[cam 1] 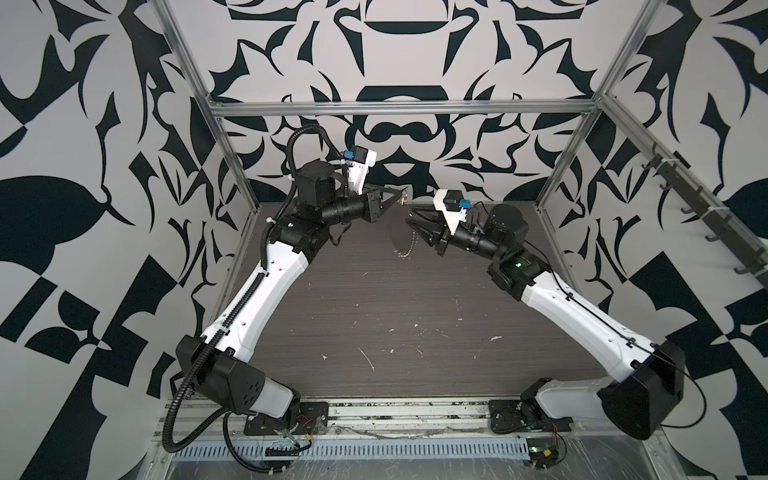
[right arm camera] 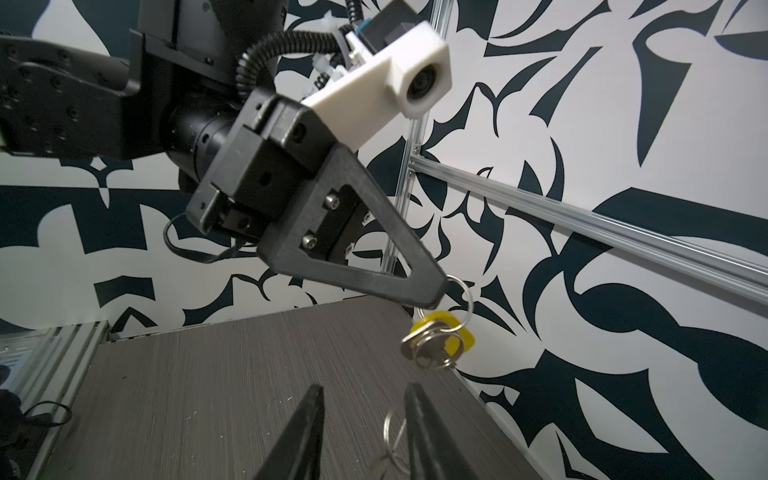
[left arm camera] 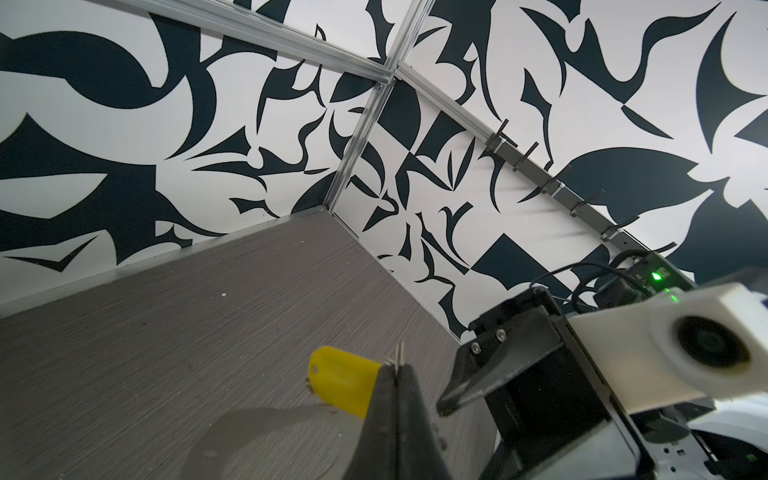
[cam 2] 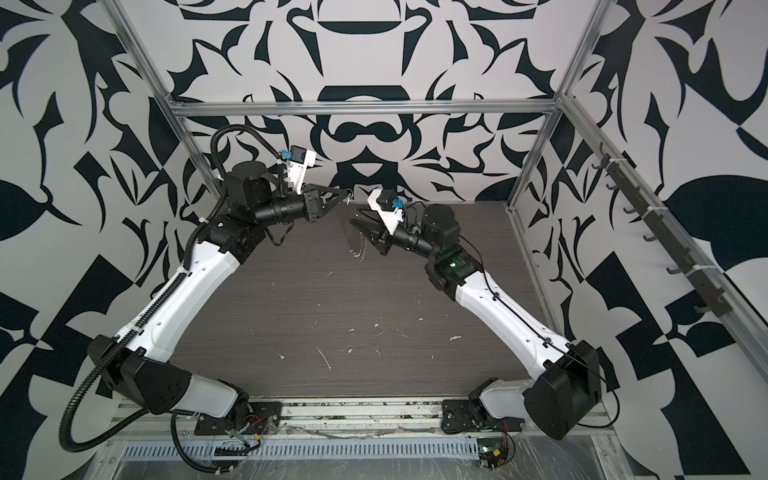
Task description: Remove the keys from the keyring
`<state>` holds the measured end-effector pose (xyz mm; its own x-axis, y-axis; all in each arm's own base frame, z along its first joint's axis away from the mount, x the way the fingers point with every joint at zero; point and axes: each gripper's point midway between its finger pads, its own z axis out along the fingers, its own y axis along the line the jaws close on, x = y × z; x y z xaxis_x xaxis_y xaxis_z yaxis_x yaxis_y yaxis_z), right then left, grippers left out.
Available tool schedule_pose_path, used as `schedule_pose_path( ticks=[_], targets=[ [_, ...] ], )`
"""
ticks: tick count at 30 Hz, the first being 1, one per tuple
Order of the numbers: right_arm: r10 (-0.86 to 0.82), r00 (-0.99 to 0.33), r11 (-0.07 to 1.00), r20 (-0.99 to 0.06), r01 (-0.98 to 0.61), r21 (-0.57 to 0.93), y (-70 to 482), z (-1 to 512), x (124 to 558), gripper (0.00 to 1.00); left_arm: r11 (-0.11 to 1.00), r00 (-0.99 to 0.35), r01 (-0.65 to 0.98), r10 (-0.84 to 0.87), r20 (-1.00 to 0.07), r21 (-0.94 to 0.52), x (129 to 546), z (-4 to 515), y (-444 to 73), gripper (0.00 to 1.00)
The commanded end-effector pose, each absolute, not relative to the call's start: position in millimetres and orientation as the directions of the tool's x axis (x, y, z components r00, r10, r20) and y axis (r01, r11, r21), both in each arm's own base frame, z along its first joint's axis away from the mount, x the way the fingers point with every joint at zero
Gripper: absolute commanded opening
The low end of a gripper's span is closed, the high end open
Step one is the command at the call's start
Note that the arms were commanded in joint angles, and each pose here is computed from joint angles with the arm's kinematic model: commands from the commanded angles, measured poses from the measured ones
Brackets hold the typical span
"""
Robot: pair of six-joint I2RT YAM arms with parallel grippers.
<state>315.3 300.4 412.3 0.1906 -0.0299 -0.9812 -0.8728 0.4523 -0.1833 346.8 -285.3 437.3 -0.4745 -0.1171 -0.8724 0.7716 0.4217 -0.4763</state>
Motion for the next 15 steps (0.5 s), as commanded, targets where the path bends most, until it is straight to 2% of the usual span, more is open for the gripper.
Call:
schedule_pose_path(
  ticks=[1, 7, 15],
  targets=[
    [-0.038, 0.29, 0.521, -0.956, -0.811, -0.267, 295.7, 442.7, 315.2, 0.36, 0.413, -0.424, 0.797, -0.135, -0.895, -0.44, 340.3, 455.9, -282.4, 0.0],
    [-0.054, 0.299, 0.565, -0.953, -0.777, -0.276, 298.5, 444.9, 325.6, 0.36, 0.416, -0.425, 0.796, -0.134, -0.895, -0.44, 339.2, 454.6, -282.4, 0.0],
    [-0.114, 0.291, 0.588, -0.95, -0.751, -0.3, 306.2, 436.7, 334.3, 0.42, 0.416, -0.424, 0.796, -0.135, -0.895, -0.44, 340.7, 454.4, -282.9, 0.0]
  ],
)
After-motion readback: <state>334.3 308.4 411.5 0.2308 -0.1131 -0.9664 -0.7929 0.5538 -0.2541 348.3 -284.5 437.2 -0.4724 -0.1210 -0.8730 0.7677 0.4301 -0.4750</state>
